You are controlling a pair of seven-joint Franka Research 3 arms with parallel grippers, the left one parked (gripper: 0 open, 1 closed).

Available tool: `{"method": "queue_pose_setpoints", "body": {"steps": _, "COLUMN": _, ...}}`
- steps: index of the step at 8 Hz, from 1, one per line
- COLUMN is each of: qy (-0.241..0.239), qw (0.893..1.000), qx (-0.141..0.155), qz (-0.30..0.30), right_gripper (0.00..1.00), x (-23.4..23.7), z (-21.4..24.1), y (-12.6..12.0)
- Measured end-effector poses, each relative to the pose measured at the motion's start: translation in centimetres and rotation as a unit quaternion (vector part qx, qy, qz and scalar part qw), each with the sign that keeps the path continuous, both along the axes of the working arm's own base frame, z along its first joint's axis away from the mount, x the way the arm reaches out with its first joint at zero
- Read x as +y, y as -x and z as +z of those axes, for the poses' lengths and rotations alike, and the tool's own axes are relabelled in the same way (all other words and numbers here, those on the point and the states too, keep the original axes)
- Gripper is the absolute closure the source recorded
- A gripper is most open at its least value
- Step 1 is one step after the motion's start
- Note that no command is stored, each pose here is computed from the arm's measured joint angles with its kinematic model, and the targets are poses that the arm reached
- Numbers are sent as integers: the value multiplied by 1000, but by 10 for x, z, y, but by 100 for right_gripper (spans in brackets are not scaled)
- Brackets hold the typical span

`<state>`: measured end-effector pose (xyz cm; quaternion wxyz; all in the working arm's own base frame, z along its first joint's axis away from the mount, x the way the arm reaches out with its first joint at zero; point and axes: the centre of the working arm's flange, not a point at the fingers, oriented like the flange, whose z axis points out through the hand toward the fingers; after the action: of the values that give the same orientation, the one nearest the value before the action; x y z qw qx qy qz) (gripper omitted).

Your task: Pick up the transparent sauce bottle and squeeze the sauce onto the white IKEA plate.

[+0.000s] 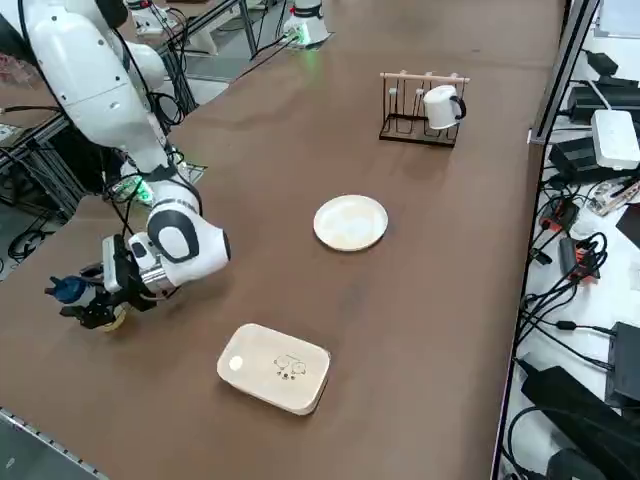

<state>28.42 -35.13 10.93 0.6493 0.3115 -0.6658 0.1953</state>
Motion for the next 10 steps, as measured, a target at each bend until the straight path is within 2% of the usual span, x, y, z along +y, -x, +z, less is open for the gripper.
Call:
{"method": "queue_pose_setpoints", "body": {"steps": 3, "qy": 4, "qw": 1000, "qx": 6, "qz": 3, "right_gripper": 55, "x": 1, "z": -2, "y": 3}}
{"method": "queue_pose_setpoints", "body": {"steps": 4, "qy": 2, "qw": 1000, "qx": 9, "qz": 5, "right_gripper": 39, "x": 4, "z": -5, "y": 4}}
{"method": "queue_pose_setpoints", "body": {"steps": 5, "qy": 0, "qw": 1000, "qx": 11, "qz": 8, "right_gripper": 18, "x": 8, "z": -7, "y": 4}}
{"method": "queue_pose_setpoints", "body": {"steps": 6, "qy": -1, "qw": 1000, "qx": 11, "qz": 11, "right_gripper": 1, "x": 10, "z": -8, "y": 1}}
{"method": "queue_pose_setpoints", "body": {"steps": 10, "qy": -8, "qw": 999, "qx": -18, "qz": 28, "right_gripper": 0, "x": 46, "z": 12, "y": -44}}
